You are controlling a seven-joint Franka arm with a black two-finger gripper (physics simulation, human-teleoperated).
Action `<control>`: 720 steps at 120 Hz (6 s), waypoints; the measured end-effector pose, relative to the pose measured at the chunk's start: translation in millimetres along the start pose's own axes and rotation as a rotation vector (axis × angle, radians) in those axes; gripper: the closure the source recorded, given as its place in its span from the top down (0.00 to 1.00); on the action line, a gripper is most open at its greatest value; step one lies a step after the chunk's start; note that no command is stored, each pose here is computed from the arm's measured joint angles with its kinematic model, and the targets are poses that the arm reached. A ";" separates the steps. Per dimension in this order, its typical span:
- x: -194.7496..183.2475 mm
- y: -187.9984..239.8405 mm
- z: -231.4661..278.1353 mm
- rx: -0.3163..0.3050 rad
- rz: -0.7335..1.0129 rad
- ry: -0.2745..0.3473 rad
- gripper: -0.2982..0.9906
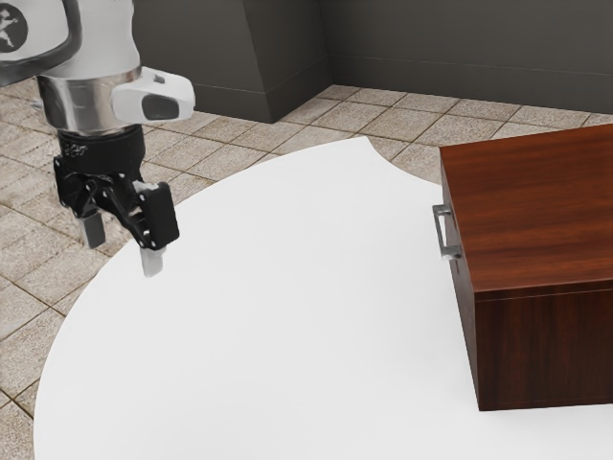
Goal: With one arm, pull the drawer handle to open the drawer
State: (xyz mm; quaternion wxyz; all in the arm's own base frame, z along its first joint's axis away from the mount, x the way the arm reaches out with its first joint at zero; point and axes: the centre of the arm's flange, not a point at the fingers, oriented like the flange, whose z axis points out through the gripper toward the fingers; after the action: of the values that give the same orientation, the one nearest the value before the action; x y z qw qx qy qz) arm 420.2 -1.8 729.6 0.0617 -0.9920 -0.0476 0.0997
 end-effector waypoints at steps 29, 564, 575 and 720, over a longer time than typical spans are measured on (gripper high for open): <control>51.6 40.9 -4.6 -0.005 0.046 0.216 0.77; 257.3 99.6 145.4 -0.696 -0.765 0.349 0.77; 245.9 94.4 146.9 -0.695 -0.770 0.345 0.77; 229.6 68.1 155.5 -0.656 -0.798 0.384 0.77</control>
State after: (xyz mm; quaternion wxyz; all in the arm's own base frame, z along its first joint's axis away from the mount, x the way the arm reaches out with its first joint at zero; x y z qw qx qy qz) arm 618.1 -27.1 525.4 -0.2100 -0.8645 -0.4365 -0.1343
